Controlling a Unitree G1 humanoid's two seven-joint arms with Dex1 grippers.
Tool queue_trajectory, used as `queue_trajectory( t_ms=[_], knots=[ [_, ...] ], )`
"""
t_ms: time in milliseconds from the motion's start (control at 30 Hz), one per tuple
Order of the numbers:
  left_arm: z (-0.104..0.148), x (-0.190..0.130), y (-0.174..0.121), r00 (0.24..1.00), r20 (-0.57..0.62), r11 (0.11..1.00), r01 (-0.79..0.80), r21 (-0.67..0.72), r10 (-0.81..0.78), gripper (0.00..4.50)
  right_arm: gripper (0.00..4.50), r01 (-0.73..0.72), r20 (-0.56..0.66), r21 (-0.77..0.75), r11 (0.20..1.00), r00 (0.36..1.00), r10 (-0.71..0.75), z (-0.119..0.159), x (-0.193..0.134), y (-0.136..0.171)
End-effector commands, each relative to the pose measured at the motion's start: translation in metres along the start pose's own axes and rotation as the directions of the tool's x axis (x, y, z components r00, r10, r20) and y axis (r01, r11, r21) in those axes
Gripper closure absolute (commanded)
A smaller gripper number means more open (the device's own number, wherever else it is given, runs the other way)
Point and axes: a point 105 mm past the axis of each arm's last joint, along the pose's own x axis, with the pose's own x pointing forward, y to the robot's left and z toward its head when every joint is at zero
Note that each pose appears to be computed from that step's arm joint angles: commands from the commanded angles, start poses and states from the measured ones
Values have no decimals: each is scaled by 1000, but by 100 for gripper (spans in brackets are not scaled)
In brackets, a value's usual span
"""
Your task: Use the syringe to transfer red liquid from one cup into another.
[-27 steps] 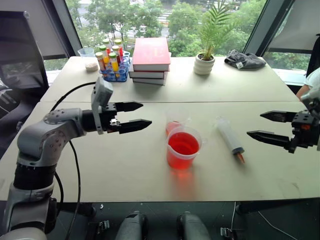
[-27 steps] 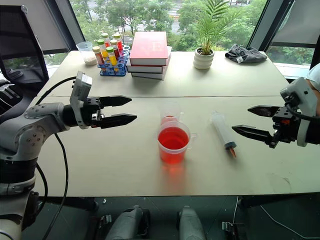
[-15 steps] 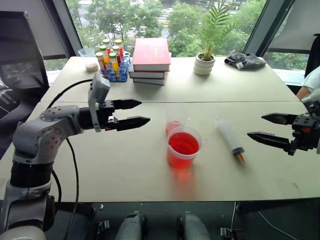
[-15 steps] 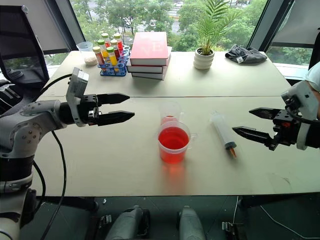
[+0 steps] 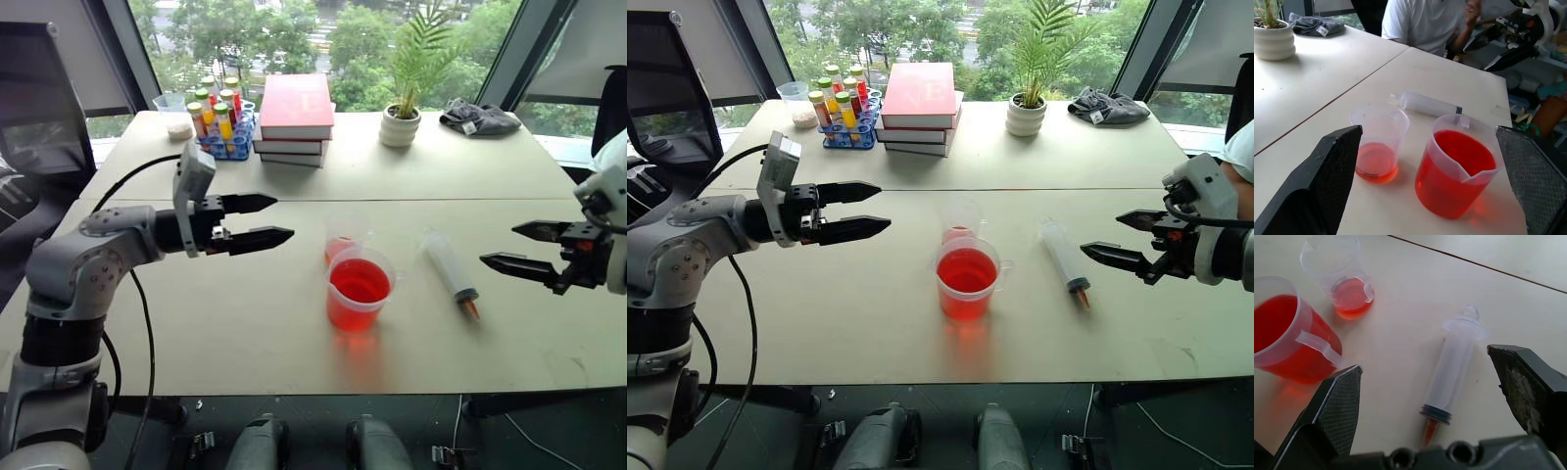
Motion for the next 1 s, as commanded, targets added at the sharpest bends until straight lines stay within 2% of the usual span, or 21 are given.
queue_trajectory(
  t_ms=[33,200,333,667,933,1000],
  knots=[
    [7,2,-2,1000,15,999,7,45,-8,0,2,28,-56,12,1000,998,-27,2,3,-5],
    [5,9,0,1000,19,998,20,56,-21,0,2,93,-113,116,989,990,-80,2,34,-26],
    [4,16,0,999,30,998,35,60,-36,0,2,101,-175,190,977,982,-67,0,62,-34],
    [0,23,-5,998,48,997,47,67,-50,0,2,101,-355,190,977,934,-28,-28,118,-37],
    [-4,23,-9,998,59,998,25,64,-29,0,2,65,-434,135,989,901,0,-32,149,-40],
    [-5,23,-10,998,61,998,18,63,-21,0,51,48,-455,113,992,891,8,-34,152,-40]
  ],
)
